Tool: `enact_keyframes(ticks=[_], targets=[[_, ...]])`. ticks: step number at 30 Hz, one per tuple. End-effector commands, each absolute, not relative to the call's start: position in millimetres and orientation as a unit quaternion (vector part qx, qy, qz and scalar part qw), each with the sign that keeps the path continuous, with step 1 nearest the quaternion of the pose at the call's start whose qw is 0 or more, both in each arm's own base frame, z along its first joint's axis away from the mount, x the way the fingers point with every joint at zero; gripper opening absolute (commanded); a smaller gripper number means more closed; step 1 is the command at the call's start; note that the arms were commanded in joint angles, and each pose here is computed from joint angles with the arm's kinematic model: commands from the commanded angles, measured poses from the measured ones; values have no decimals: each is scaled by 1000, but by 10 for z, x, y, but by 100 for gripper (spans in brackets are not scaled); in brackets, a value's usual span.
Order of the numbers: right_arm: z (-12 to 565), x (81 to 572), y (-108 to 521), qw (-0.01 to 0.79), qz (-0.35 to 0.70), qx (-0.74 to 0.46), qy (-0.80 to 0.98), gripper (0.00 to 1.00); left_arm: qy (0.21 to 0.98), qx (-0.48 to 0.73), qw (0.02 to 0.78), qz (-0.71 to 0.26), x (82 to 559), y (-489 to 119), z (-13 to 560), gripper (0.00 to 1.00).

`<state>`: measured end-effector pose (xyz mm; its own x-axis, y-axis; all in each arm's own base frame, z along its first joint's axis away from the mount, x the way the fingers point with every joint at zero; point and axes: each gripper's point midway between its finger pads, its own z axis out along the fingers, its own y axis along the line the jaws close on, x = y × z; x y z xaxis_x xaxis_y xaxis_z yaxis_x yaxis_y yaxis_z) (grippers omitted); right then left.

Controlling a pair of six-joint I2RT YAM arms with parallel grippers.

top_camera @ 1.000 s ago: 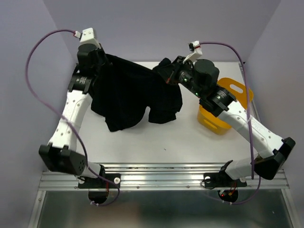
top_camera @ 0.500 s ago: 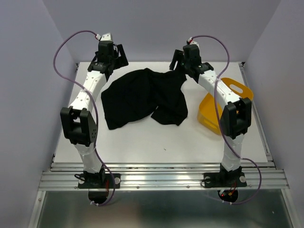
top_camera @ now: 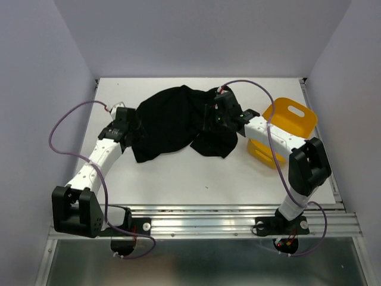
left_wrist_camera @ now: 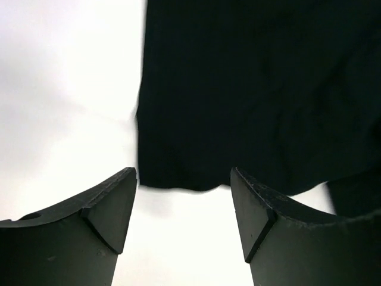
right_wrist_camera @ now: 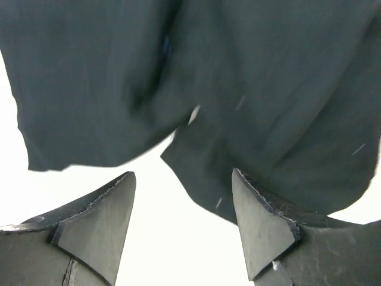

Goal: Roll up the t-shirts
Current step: Flatten out the T-shirt at the center of the board.

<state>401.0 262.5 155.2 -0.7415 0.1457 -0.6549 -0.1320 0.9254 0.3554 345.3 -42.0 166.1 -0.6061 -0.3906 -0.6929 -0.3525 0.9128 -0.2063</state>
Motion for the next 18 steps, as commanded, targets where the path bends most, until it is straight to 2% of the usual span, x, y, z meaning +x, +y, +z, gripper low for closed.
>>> enact_keyframes(ticks=[1, 5, 10, 11, 12, 18], targets=[[1547, 3800, 2765, 357, 219, 11, 908, 70, 894, -309, 323, -5, 2930, -302, 1103, 74], [1380, 3658, 2748, 338, 216, 12, 916, 69, 881, -370, 295, -21, 2706, -337, 786, 74], [1348, 3584, 2695, 335, 213, 10, 918, 69, 866, -400, 301, -21, 2760, -318, 577, 74], [1349, 3574, 2688, 335, 213, 10, 918, 69, 864, -401, 303, -20, 2781, -315, 551, 70], [1356, 3569, 2688, 335, 214, 9, 917, 68, 864, -404, 300, -20, 2779, -314, 494, 60], [1323, 3461, 2600, 332, 210, 18, 919, 67, 866, -408, 289, -21, 2877, -363, 283, 57]])
